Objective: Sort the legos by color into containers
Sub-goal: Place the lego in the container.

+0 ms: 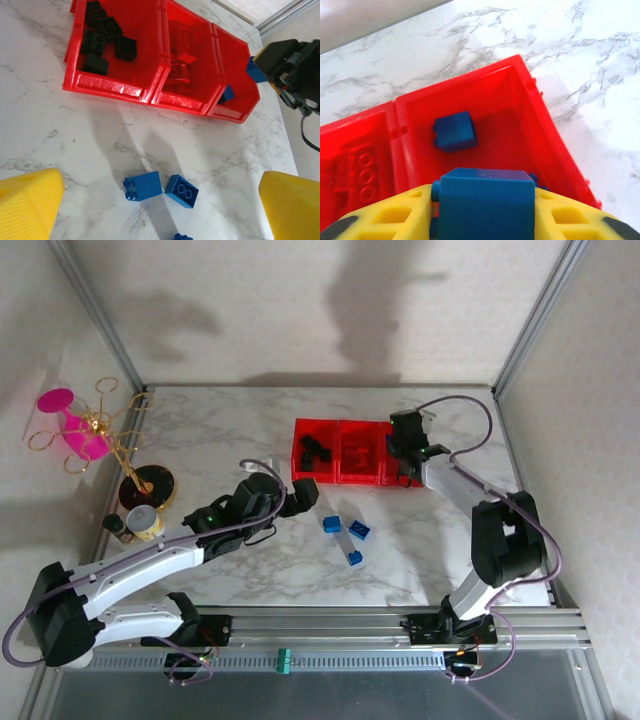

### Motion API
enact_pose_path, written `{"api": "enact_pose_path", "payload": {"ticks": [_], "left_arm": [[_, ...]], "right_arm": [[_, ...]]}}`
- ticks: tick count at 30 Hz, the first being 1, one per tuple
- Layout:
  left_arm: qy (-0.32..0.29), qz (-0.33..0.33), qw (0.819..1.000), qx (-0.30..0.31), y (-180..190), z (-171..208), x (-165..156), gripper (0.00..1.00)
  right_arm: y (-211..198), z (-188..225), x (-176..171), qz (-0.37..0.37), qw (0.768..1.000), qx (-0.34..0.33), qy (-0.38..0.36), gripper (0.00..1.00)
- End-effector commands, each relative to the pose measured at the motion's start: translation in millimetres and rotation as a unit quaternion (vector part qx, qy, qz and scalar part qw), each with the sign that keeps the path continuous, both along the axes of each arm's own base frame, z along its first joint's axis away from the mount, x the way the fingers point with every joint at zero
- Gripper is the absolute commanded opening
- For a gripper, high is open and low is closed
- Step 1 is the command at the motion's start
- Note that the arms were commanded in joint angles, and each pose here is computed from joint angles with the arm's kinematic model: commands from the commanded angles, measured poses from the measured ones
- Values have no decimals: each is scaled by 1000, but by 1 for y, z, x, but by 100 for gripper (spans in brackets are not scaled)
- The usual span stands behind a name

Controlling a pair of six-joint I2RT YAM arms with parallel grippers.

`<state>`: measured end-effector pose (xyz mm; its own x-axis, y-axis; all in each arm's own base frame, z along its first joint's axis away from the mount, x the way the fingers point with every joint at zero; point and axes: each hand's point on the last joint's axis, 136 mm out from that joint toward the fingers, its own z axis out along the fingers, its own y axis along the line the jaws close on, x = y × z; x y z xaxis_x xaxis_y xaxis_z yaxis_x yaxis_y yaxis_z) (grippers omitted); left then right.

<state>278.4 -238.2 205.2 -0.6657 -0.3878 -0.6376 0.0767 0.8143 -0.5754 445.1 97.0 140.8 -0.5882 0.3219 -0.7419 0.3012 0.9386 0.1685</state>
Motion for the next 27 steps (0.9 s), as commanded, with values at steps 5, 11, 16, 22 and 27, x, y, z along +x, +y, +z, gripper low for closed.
{"api": "enact_pose_path", "payload": {"ticks": [5,11,16,22,27], "left_arm": [[-17,-17,1000,-5,-12,18,9,100],[-17,-17,1000,0,-11,18,9,100],[-19,-18,1000,-3,-10,19,8,100],[-21,-14,1000,-8,-8,21,7,100],[-20,-7,1000,-18,0,22,1,100]], "right_arm": [[-6,-11,44,-1,1000,4,1,47],[-6,-14,51,0,1000,5,5,58],[-3,-8,39,11,1000,12,2,64],[12,6,11,36,999,17,-6,68],[40,14,-22,78,997,16,-6,70]]}}
